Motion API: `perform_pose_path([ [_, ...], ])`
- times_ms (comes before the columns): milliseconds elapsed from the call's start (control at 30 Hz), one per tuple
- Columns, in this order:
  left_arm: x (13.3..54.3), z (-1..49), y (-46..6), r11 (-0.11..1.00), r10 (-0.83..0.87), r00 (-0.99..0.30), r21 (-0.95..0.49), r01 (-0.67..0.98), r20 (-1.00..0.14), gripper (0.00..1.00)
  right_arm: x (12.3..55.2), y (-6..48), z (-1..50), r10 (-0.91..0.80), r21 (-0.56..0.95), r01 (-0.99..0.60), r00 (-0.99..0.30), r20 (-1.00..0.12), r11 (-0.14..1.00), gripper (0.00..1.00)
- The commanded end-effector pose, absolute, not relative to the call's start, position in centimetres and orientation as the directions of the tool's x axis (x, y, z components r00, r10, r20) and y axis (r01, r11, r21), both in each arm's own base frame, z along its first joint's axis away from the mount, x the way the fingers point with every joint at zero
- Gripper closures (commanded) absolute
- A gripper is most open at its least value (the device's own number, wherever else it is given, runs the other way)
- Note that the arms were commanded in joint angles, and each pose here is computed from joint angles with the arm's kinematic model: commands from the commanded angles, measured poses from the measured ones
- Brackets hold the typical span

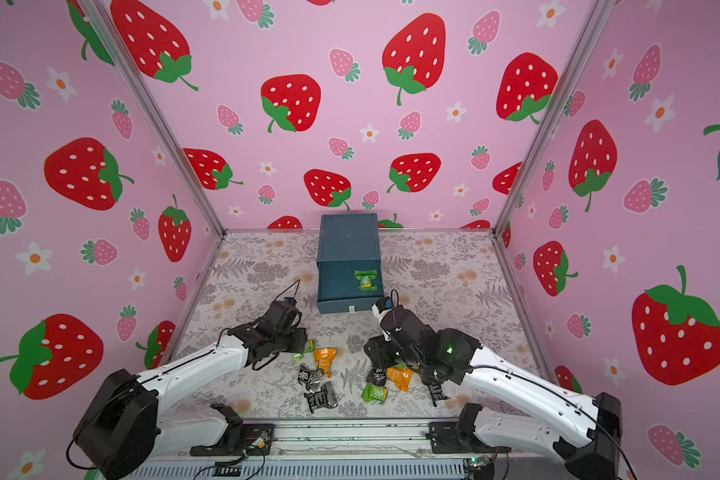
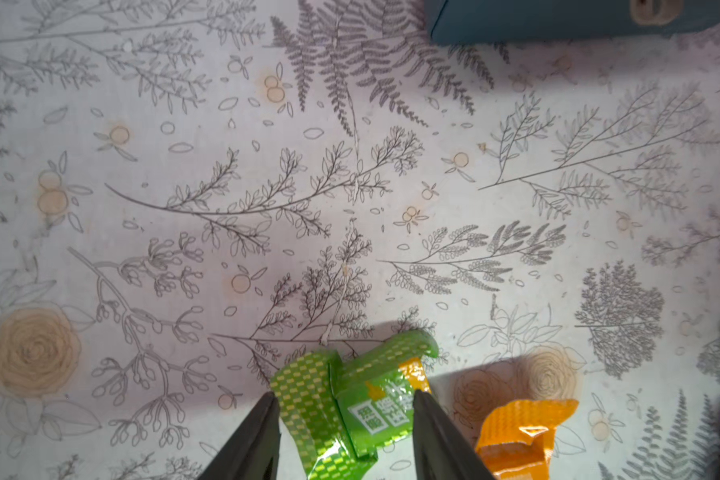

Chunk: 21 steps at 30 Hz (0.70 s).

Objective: Place the cookies into the drawer by color
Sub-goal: Pick up the cookie at the center of the board.

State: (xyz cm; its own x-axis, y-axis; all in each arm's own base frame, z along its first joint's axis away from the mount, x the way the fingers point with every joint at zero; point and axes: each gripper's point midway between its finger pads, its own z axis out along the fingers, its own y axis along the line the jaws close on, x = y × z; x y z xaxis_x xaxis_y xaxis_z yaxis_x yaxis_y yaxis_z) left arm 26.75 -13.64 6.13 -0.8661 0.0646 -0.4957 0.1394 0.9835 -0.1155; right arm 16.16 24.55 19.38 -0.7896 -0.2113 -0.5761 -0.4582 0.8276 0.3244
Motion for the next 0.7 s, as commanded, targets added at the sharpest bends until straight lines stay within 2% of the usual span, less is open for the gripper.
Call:
perform_pose_path([
  [0, 28.1, 7.9, -15.5, 0.953, 0.16, -0.828, -0.133, 0.271, -0.538, 0.46, 15.0, 23.9, 19.0, -0.285, 0.296, -0.502, -0.785, -0.55, 0.812, 0.45],
  [167, 28.8, 7.4, -16.8, 0.925, 0.203, -0.834, -0.179, 0.335, -0.512, 0.46, 14.4, 23.9, 18.9, -0.334, 0.289, -0.561, -0.753, -0.567, 0.776, 0.45],
  [400, 28.9, 6.0, -17.3, 0.913, 0.138, -0.873, -0.282, 0.296, -0.468, 0.46, 14.0, 24.0, 19.0, -0.334, 0.309, -0.595, -0.728, -0.599, 0.742, 0.45],
  [533, 27.8, 5.3, -17.6, 0.909, 0.039, -0.904, -0.361, 0.209, -0.426, 0.43, 14.1, 23.6, 18.7, -0.333, 0.295, -0.592, -0.723, -0.605, 0.75, 0.44],
  [667, 26.6, 4.1, -16.5, 0.934, 0.032, -0.923, -0.317, 0.164, -0.383, 0.42, 14.2, 23.3, 18.6, -0.332, 0.285, -0.59, -0.72, -0.609, 0.755, 0.44],
])
